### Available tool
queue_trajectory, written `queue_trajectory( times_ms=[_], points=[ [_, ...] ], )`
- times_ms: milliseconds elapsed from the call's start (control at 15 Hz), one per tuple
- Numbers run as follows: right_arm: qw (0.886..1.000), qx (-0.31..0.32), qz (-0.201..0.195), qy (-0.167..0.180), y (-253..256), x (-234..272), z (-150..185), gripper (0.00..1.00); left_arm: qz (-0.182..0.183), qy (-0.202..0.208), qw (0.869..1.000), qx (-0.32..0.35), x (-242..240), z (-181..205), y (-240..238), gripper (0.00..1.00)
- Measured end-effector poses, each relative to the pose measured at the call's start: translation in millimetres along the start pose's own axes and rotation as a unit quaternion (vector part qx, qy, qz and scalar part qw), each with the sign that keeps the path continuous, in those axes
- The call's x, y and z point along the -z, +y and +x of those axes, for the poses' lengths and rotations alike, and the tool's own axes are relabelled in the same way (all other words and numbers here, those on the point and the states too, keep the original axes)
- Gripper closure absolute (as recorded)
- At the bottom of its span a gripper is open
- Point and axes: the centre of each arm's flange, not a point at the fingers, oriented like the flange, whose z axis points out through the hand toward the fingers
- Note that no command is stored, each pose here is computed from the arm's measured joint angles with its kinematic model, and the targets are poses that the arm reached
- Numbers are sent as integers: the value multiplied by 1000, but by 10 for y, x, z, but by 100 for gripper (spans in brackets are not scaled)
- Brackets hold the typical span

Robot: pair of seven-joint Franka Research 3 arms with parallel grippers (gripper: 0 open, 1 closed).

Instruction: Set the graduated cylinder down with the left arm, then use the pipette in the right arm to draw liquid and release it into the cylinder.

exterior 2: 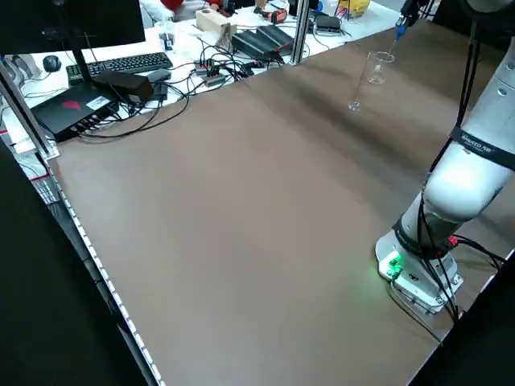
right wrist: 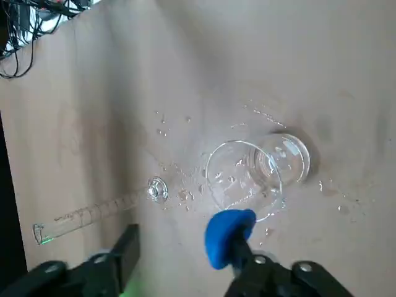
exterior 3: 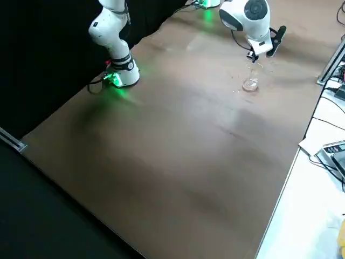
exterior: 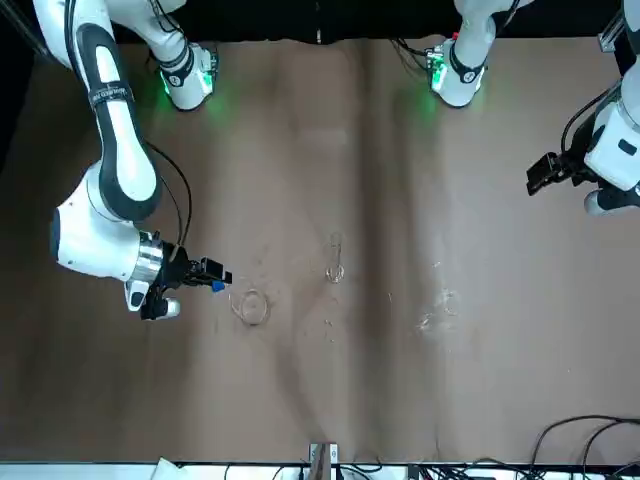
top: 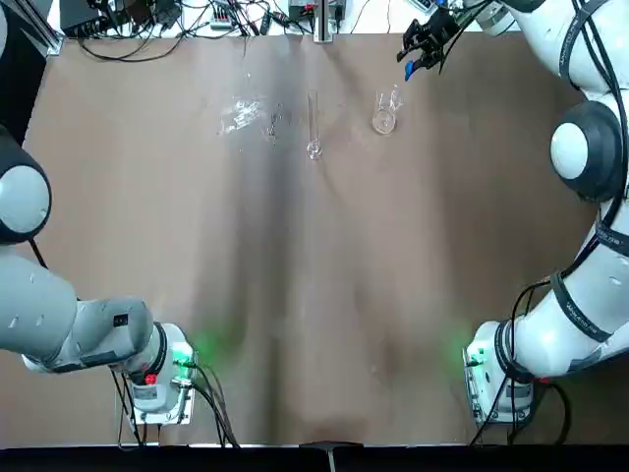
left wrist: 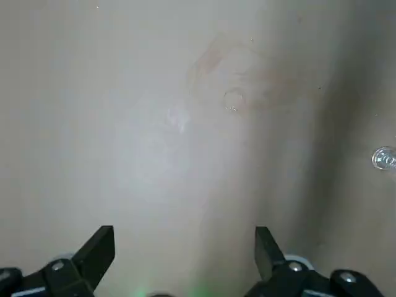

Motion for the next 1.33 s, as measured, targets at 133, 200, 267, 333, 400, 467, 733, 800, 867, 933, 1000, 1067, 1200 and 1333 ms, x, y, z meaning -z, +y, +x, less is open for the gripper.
queue_trajectory(
  times_ms=[133, 200, 267, 333, 400, 467, 733, 800, 867, 933, 1000, 1067, 1200, 1333],
  points=[
    [1000, 1, 0, 2, 3, 17, 10, 17, 0, 0, 1000, 0, 0, 0, 0, 0],
    [1000, 1, 0, 3, 9, 25, 14, 7, 0, 0, 1000, 0, 0, 0, 0, 0],
    [1000, 2, 0, 5, 10, 38, 22, 2, 0, 0, 1000, 0, 0, 0, 0, 0],
    [1000, 3, 0, 7, 7, 53, 29, 2, 0, 0, 1000, 0, 0, 0, 0, 0],
    [1000, 4, 0, 8, 4, 67, 36, 2, 0, 0, 1000, 0, 0, 0, -1, 0],
    [1000, 5, 0, 9, -1, 78, 42, 2, 0, 0, 1000, 0, 0, 0, -1, 0],
    [1000, 12, -4, 19, -12, 185, 93, 1, 0, 0, 1000, 0, 0, 0, 0, 0],
    [1000, 15, -9, 22, -7, 231, 113, 1, 0, 0, 1000, 0, 0, 0, -1, 0],
    [999, 22, -24, 24, 36, 310, 141, 1, 0, 0, 1000, 0, 0, 0, -1, 0],
    [999, 25, -31, 19, 67, 345, 142, 1, 0, 0, 1000, 0, 0, 0, 0, 0],
    [999, 31, -40, 8, 93, 386, 134, 1, 0, 0, 1000, 0, 0, 0, 0, 0],
    [998, 38, -51, -1, 100, 452, 130, 1, 0, 0, 1000, 0, 0, 0, 0, 0],
    [994, 60, -91, -21, 95, 696, 89, 1, 0, 0, 1000, 0, 0, 0, -1, 0],
    [985, 87, -146, -41, 26, 1021, -34, 1, 0, 0, 1000, 0, 0, 1, -2, 0]
  ],
)
